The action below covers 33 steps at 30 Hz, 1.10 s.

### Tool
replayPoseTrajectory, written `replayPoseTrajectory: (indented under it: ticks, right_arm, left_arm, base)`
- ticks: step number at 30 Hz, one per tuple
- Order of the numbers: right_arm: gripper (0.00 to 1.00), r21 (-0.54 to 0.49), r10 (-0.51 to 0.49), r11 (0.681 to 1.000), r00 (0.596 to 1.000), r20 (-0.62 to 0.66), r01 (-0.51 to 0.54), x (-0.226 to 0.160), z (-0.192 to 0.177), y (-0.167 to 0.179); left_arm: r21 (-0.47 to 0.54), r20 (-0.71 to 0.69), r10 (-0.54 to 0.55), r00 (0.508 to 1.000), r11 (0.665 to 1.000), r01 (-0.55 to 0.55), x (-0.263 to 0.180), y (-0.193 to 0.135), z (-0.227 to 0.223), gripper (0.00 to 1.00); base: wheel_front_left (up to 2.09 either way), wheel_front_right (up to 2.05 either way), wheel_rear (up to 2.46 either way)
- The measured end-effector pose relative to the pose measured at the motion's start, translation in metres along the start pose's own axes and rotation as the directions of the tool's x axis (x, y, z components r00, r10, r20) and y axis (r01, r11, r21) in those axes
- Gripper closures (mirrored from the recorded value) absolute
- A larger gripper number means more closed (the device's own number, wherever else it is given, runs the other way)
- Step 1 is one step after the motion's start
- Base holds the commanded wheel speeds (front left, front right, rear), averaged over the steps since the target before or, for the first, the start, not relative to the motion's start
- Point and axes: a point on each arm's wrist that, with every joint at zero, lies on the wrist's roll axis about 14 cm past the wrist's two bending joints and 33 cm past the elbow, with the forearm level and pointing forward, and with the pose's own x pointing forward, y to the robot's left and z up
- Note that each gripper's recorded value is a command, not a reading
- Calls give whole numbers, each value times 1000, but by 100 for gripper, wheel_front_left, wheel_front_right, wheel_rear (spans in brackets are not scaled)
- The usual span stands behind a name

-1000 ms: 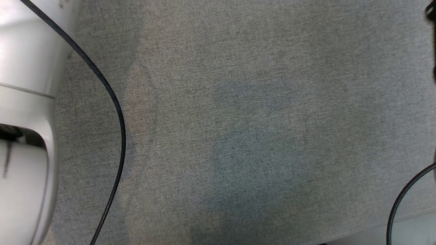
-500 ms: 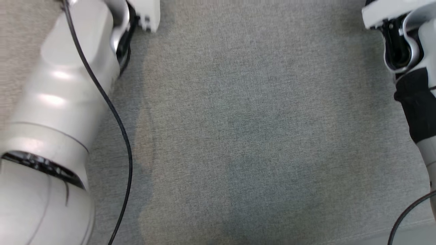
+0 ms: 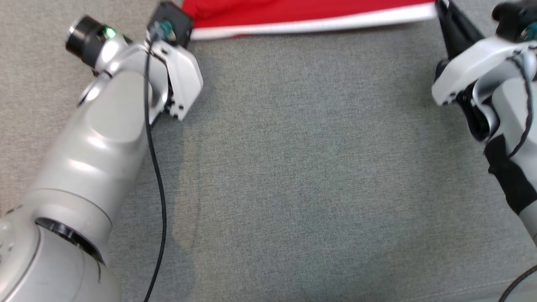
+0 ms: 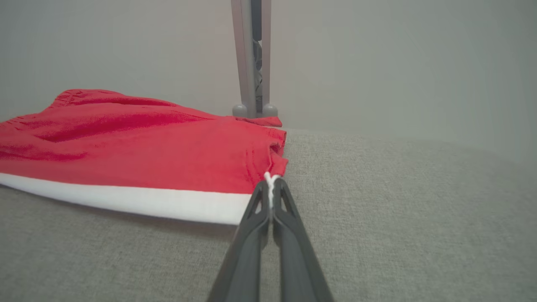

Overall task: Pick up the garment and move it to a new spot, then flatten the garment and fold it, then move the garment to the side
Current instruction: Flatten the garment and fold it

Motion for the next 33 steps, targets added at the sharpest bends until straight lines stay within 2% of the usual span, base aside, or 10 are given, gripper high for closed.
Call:
replayPoseTrajectory:
  ticks: [10,16,19,22,24,29,33]
  right_arm:
    - [100,-59,4,998,995,-100,-10,-32,-18,0]
    - [100,-28,-5,1000,988,-155,0,-56,-24,-2]
    - [100,-29,5,1000,981,-196,-10,-70,-27,-2]
    - [100,-17,13,1000,968,-249,-18,-87,-33,-3]
    - [100,2,20,1000,958,-288,-20,-99,-37,-3]
    - [100,34,37,999,928,-371,-27,-130,-45,-6]
    - [100,91,69,995,899,-432,-32,-155,-50,-2]
  left_arm:
    - [96,-55,-42,998,994,47,-31,-19,-13,100]
    - [81,-72,-67,995,994,73,-51,-34,-19,100]
    - [39,-93,-85,992,995,89,-63,-46,-25,100]
    - [-87,-110,-102,989,992,92,-75,-60,-31,100]
    - [-131,-113,-121,986,986,106,-82,-71,-31,100]
    - [-214,-101,-190,976,963,165,-103,-102,-30,100]
    - [-306,-58,-234,971,930,206,-123,-117,-26,100]
  base:
    - [0,0,0]
    - [0,0,0]
    - [0,0,0]
    - [0,0,0]
    - [0,0,0]
    - [0,0,0]
    - [0,0,0]
